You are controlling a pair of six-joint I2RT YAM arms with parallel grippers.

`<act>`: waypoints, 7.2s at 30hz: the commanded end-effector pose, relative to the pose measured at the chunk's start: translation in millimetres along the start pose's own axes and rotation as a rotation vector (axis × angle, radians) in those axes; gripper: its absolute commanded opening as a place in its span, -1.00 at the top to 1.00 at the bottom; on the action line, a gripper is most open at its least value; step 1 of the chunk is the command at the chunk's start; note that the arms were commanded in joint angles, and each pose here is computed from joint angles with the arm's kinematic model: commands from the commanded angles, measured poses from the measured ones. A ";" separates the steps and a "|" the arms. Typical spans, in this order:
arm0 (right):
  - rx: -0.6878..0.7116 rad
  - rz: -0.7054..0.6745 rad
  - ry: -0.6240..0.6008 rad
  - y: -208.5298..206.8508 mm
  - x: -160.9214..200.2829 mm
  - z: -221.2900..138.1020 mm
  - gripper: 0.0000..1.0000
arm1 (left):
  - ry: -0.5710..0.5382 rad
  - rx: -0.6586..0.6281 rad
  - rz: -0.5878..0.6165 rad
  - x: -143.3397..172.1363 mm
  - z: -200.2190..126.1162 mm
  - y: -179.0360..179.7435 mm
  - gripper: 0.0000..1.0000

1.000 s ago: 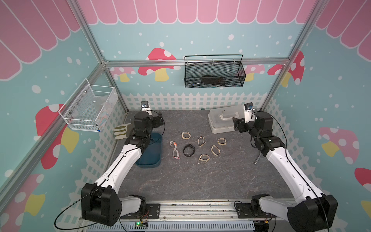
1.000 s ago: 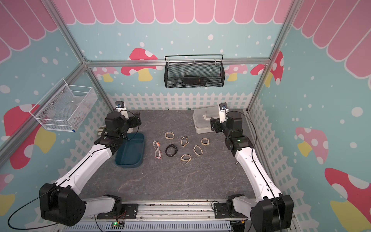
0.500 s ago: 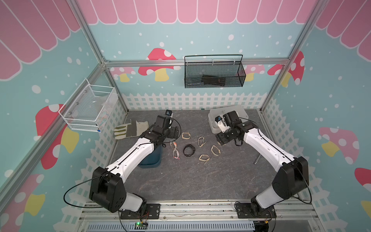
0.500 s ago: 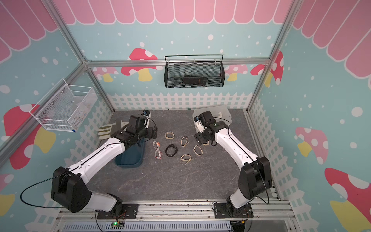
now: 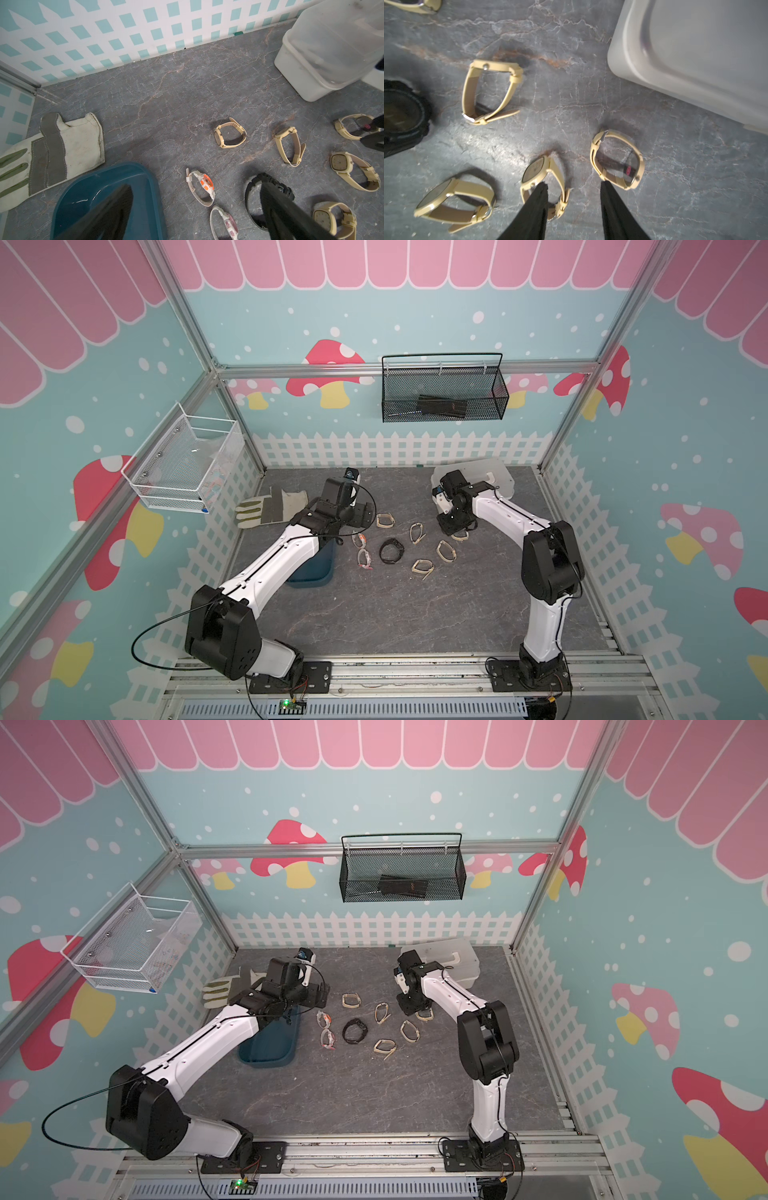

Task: Put the watch into the storage box
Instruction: Pick up the watch at the center of the board, then place the watch in the storage box.

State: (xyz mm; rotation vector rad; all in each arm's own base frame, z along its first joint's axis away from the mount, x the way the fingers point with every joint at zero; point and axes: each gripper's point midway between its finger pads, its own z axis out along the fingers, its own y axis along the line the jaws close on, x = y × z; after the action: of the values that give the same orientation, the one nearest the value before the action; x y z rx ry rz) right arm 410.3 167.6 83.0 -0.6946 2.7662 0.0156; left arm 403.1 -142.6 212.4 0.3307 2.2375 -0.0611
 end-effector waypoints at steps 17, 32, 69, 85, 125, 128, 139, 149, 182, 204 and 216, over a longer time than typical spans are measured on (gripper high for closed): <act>0.084 0.052 0.090 -22.6 11.1 41.5 0.28 | -0.008 0.068 0.040 -5.6 -6.4 -21.0 -0.97; 0.078 0.052 0.112 -23.8 15.0 53.1 0.51 | -0.014 0.064 0.043 -7.7 -7.2 -20.7 -0.98; 0.097 0.060 0.163 -30.6 33.0 67.9 0.47 | -0.016 0.064 0.046 -7.5 -10.6 -21.4 -0.97; 0.110 0.067 0.168 -32.3 43.2 70.3 0.35 | -0.013 0.060 0.051 -6.3 -10.0 -22.2 -0.98; -1.049 -0.237 -0.710 122.2 -16.1 -235.7 1.00 | -0.389 0.410 -0.034 -47.4 -76.7 -52.5 -0.98; -1.235 -0.253 -0.726 131.2 -15.4 -260.8 1.00 | -0.553 0.402 -0.008 -46.5 -95.7 -48.9 -0.97; -1.433 -0.271 -0.723 144.1 -18.1 -299.1 1.00 | -0.778 0.465 0.126 -45.1 -130.7 -76.4 -0.98; -1.490 -0.311 -0.663 172.8 -17.6 -294.3 1.00 | -0.812 0.448 0.189 -52.3 -150.2 -80.4 -0.97; -1.575 -0.367 -0.510 210.4 -5.6 -288.5 1.00 | -0.752 0.510 0.307 -52.4 -154.3 -111.7 0.02; -1.609 -0.283 -0.475 213.9 -23.9 -266.9 1.00 | -0.743 0.537 0.314 -48.8 -155.2 -116.1 1.00; -1.604 -0.279 -0.500 213.0 -26.6 -266.4 0.05 | -0.736 0.476 0.278 -52.3 -152.6 -105.5 1.00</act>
State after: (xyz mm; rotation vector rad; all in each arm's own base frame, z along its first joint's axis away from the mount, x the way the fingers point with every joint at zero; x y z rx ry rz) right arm 262.4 343.0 330.2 -1.0586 1.6875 2.0987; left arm 289.0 -237.7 320.8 0.7961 1.4433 -0.5114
